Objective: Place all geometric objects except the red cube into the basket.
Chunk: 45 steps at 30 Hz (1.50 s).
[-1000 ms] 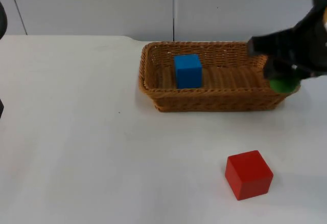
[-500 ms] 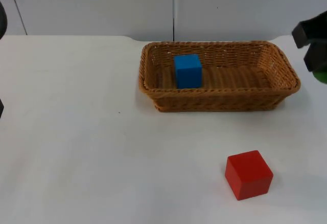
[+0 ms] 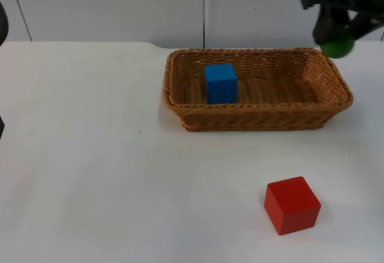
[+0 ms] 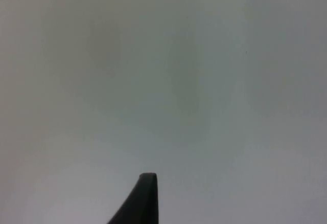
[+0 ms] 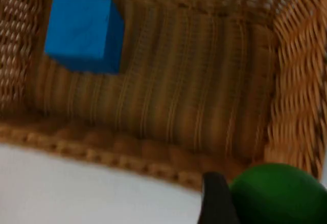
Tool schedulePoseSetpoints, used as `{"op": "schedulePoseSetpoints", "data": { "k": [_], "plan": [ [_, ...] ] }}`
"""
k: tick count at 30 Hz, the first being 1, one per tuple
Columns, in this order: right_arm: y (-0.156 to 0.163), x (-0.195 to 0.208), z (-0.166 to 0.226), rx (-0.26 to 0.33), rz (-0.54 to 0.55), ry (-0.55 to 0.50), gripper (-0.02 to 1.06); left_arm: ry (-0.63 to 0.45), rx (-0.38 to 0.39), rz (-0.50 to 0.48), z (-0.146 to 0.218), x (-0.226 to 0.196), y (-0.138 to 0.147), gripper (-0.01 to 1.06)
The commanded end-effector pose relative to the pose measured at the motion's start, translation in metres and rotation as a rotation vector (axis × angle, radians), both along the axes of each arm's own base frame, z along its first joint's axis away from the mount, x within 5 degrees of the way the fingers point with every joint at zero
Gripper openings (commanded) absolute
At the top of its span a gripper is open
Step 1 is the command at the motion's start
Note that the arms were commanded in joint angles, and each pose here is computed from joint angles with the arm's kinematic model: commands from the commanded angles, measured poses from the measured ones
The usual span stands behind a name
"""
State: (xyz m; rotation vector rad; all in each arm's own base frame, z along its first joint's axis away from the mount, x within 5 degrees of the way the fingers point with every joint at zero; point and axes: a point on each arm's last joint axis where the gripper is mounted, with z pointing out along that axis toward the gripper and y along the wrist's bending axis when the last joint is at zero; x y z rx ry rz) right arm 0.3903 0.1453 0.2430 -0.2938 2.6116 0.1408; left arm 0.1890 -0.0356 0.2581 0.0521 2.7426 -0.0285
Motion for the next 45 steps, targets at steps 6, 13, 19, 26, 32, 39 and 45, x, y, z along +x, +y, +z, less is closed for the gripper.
{"op": "schedulePoseSetpoints", "data": {
  "k": [6, 13, 19, 26, 32, 39, 45],
  "plan": [
    [0.020, 0.058, -0.032, -0.004, 0.023, -0.010, 0.00, -0.006, -0.020, 0.013, 0.001, -0.002, 0.000, 1.05],
    [0.030, 0.086, -0.067, -0.002, 0.023, -0.017, 0.00, -0.003, -0.032, 0.017, 0.001, -0.002, -0.001, 1.05],
    [0.033, 0.091, -0.094, -0.006, 0.021, 0.018, 0.15, -0.006, -0.031, 0.017, 0.001, -0.002, -0.001, 1.05],
    [0.032, 0.089, -0.094, -0.012, 0.017, 0.039, 0.90, -0.006, -0.037, 0.018, 0.002, -0.002, -0.001, 1.05],
    [0.031, 0.084, -0.051, 0.009, 0.019, -0.020, 1.05, -0.008, -0.037, 0.018, 0.002, -0.002, -0.001, 1.05],
    [0.019, 0.053, 0.039, 0.021, 0.034, -0.085, 1.05, 0.000, -0.030, 0.017, 0.001, -0.002, -0.001, 1.05],
    [0.007, 0.004, 0.117, 0.027, 0.078, -0.176, 1.05, -0.007, -0.021, -0.003, 0.003, -0.004, 0.000, 1.05]
  ]
}}
